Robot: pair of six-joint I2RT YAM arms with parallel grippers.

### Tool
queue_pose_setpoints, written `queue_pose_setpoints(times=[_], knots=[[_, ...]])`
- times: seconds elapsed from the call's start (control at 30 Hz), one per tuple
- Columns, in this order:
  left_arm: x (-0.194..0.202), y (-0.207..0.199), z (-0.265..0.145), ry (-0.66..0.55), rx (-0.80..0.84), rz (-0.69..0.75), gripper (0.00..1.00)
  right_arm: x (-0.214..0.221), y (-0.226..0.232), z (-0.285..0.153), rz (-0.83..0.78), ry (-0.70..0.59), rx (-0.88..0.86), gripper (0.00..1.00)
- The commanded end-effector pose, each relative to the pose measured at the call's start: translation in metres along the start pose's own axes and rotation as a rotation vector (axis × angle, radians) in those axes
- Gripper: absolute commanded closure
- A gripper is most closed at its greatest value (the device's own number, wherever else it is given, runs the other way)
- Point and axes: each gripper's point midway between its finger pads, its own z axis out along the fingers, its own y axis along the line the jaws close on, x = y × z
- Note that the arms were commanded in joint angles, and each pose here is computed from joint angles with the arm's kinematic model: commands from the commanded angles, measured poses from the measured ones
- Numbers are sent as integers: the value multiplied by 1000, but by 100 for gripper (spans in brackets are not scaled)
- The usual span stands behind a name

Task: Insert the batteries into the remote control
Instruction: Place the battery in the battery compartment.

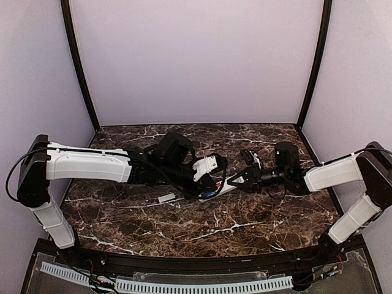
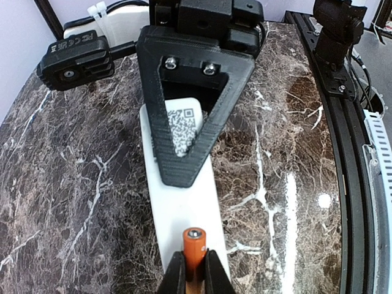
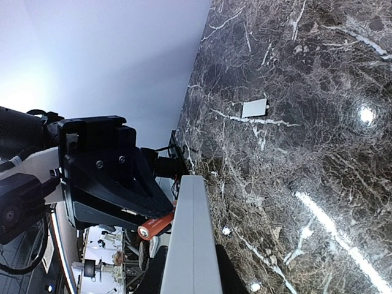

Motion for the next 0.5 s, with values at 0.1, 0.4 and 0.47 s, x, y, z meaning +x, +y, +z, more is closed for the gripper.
queue_pose_setpoints(times=[0.1,0.4,0.47], knots=[[23,1,1,90,-19,-4,100,-1,18,1,-52,3,-45,100],[37,0,-3,134,-31,-13,100,-2,18,0,-57,-2,-41,100],[39,0,-4,142,-35,-14,100,-2,17,0,-55,-3,-39,100]])
